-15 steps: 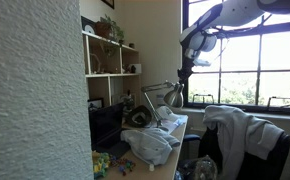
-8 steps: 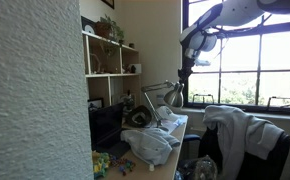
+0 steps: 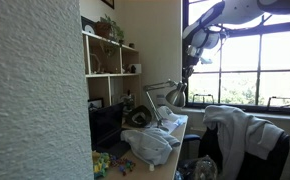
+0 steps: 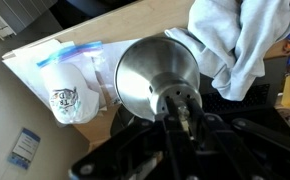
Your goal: Pull on the top of the desk lamp
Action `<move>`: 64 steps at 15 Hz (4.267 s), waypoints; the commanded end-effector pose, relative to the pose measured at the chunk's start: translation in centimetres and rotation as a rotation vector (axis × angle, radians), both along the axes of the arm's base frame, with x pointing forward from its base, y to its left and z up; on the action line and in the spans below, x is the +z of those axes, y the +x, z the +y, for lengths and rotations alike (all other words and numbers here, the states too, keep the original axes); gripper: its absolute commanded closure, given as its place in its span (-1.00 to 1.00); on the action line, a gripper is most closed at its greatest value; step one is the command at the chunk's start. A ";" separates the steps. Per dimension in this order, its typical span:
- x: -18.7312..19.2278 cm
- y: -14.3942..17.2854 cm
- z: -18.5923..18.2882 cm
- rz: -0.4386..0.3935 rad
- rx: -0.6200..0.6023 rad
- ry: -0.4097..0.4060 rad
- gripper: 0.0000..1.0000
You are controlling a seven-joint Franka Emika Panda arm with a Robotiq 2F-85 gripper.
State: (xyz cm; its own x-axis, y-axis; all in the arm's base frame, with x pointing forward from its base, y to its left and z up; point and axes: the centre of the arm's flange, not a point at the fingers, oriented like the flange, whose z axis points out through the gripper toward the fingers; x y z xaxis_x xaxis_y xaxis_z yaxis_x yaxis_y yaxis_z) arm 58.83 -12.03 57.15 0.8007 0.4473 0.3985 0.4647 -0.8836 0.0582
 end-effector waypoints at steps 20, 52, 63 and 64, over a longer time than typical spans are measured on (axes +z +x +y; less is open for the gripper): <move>1.7 0.0 3.0 0.091 0.418 -0.243 0.86; 3.8 -2.5 5.9 0.200 1.059 -0.641 0.88; 3.9 -2.7 5.9 0.256 1.304 -0.730 0.89; 4.0 -2.7 5.9 0.267 1.321 -0.750 0.89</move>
